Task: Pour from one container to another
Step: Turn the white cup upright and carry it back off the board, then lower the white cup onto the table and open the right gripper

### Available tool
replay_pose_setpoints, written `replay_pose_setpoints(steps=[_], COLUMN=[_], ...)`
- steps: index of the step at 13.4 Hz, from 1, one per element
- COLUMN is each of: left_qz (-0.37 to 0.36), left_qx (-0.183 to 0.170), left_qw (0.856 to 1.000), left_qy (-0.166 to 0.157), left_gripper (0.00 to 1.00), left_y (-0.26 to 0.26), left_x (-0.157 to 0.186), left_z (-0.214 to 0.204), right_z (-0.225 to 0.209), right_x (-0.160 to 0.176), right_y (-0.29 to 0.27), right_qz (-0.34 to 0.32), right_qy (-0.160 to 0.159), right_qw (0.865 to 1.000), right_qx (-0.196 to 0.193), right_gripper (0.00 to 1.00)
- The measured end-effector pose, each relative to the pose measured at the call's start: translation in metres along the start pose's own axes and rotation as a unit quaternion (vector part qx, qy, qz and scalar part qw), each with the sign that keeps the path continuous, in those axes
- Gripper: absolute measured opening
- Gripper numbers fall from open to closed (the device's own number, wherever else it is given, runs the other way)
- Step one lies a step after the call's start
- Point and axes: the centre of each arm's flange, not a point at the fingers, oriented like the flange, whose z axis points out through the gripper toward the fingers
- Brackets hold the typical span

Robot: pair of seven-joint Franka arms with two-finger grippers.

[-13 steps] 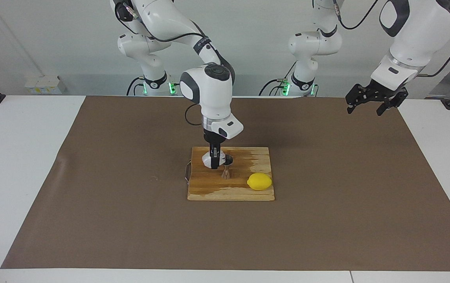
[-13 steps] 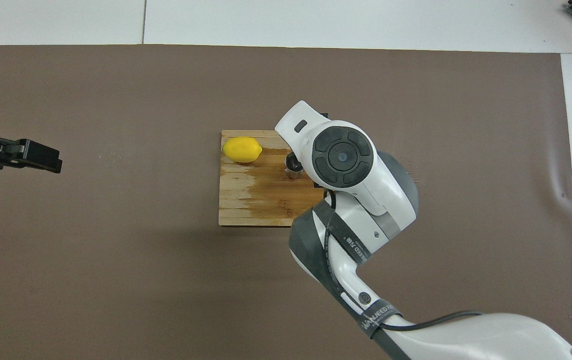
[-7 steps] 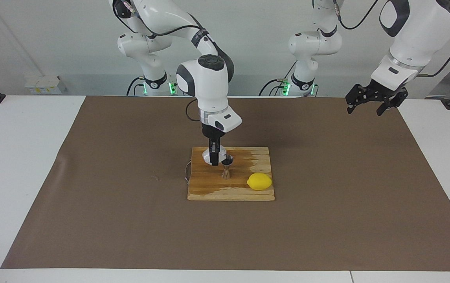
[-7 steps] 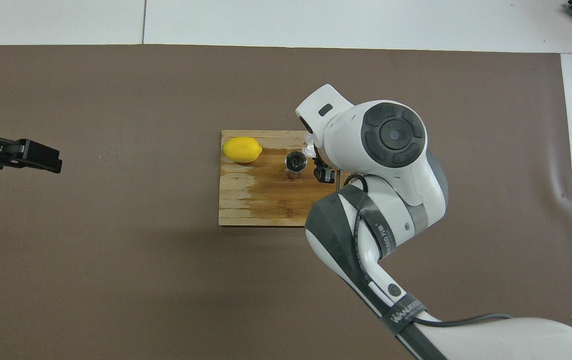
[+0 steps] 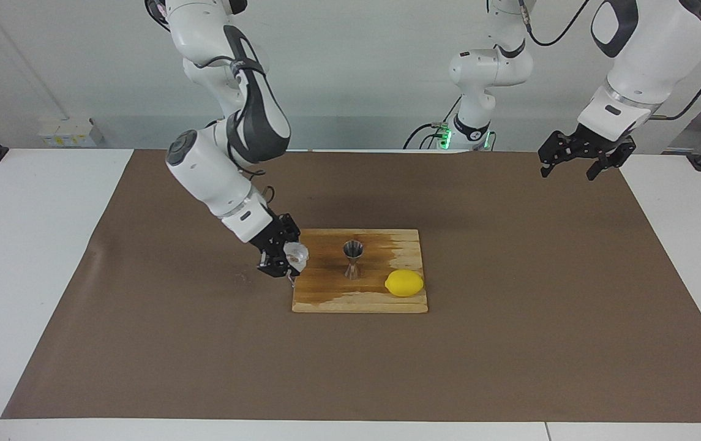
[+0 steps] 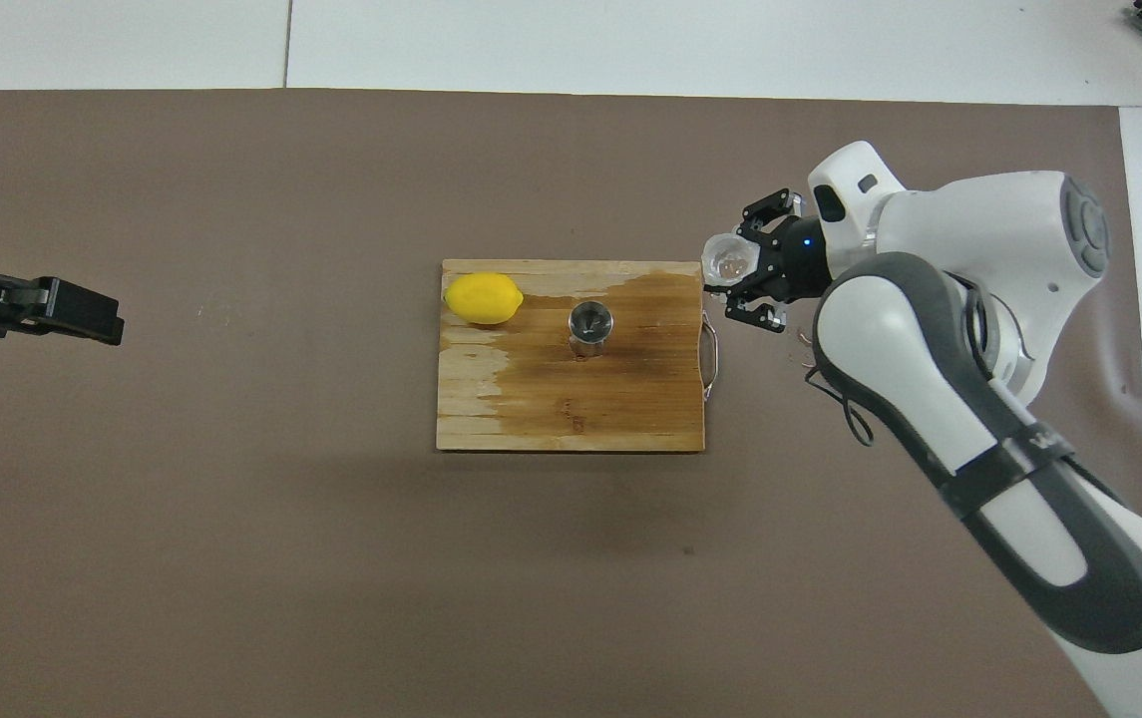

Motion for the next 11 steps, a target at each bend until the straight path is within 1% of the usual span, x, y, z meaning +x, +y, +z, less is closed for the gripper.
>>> replay_pose_setpoints(steps=[1, 3, 6, 8, 9, 11], left_qz=[0.000, 0.000, 0.000, 0.000, 0.000, 0.000], left_qx=[0.000, 0.000, 0.000, 0.000, 0.000, 0.000], left_qw=[1.000, 1.000, 1.000, 1.000, 1.000, 1.000], left_qy=[0.000, 0.000, 0.000, 0.000, 0.000, 0.000], left_gripper=[1.00, 1.00, 1.00, 1.00, 1.00, 1.00], left_y=[0.000, 0.000, 0.000, 0.000, 0.000, 0.000], left_x=[0.000, 0.000, 0.000, 0.000, 0.000, 0.000], left_z=[0.000, 0.000, 0.000, 0.000, 0.000, 0.000], right_z=[-0.006, -0.020, -0.043, -0.042, -0.038, -0.025], right_x=[-0.029, -0.084, -0.156, -0.213, -0.237, -0.265], right_y=[0.004, 0.007, 0.005, 0.000, -0.002, -0.005], right_qz=[0.006, 0.013, 0.000, -0.011, -0.018, -0.031], right_qy=[0.016, 0.045, 0.072, 0.103, 0.111, 0.119], right_qw=[1.000, 0.999, 0.997, 0.994, 0.993, 0.991], right_qx=[-0.001, 0.011, 0.038, 0.047, 0.047, 0.049], right_gripper=[0.48, 0.48, 0.48, 0.48, 0.48, 0.48])
